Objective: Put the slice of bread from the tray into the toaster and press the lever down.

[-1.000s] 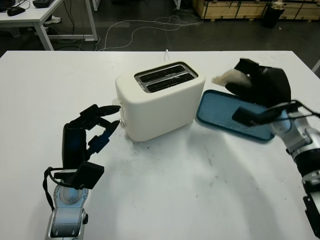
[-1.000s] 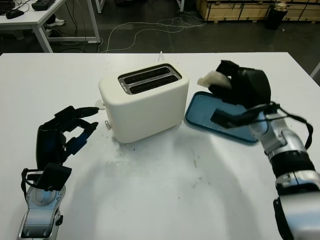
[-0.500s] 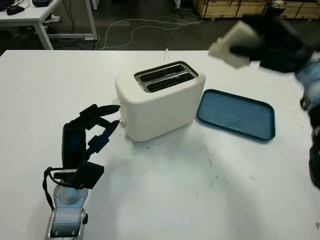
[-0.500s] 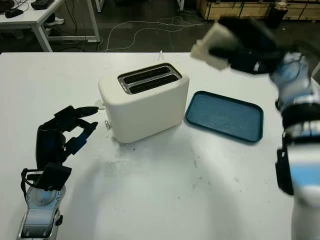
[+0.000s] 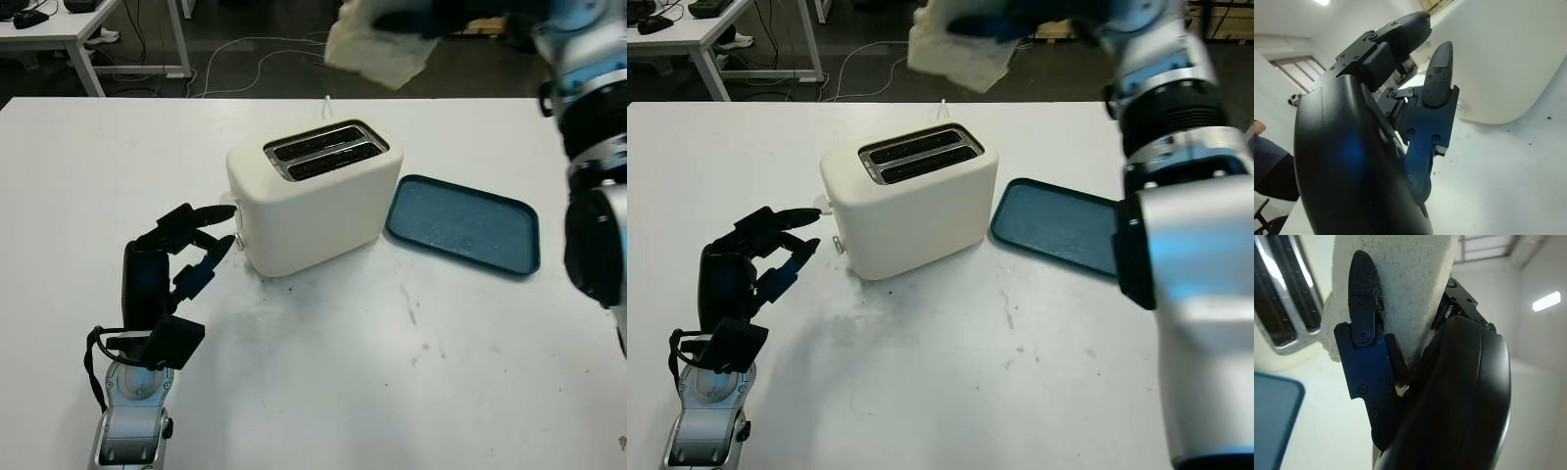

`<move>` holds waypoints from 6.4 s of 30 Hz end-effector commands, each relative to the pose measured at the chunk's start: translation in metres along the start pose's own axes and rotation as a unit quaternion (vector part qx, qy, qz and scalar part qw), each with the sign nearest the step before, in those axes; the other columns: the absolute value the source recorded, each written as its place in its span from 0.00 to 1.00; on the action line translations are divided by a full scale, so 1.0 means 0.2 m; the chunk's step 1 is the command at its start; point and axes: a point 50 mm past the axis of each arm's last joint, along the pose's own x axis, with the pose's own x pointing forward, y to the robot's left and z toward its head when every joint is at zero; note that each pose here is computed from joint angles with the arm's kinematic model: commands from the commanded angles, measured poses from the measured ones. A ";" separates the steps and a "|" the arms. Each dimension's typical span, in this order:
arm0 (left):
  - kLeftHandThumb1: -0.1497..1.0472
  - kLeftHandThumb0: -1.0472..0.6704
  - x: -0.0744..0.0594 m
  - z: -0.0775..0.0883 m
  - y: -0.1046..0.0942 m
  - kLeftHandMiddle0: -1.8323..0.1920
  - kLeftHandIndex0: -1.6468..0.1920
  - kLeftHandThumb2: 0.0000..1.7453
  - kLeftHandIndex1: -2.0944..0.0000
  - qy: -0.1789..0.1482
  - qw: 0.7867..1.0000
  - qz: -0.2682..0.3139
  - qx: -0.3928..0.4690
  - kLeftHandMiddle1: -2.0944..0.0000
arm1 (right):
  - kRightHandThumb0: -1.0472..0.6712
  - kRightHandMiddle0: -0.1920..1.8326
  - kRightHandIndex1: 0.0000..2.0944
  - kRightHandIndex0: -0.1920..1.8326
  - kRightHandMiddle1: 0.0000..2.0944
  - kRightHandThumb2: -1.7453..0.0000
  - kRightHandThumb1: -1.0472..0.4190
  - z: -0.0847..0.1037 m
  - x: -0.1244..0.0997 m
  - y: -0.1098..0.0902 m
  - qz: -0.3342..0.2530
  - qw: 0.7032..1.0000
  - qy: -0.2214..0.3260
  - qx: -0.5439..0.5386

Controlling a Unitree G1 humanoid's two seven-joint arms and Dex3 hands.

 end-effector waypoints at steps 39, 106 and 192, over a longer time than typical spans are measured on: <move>0.89 0.49 -0.01 -0.01 -0.01 0.58 0.48 0.08 0.77 0.001 1.000 0.005 0.000 0.36 | 0.27 0.53 0.83 0.64 0.83 0.84 0.09 -0.10 0.05 0.27 0.076 0.997 0.018 -0.012; 0.89 0.49 -0.01 -0.01 -0.02 0.58 0.47 0.09 0.78 0.007 1.000 0.003 -0.012 0.36 | 0.09 0.55 0.49 0.25 0.03 1.00 0.11 0.01 0.03 0.44 0.058 0.917 -0.137 -0.370; 0.81 0.43 0.53 0.33 0.34 0.37 0.24 0.00 0.98 -0.176 0.847 -0.258 0.430 0.58 | 0.34 0.64 0.03 0.68 0.00 1.00 0.10 -0.44 -0.65 1.17 -0.298 0.852 -0.011 0.431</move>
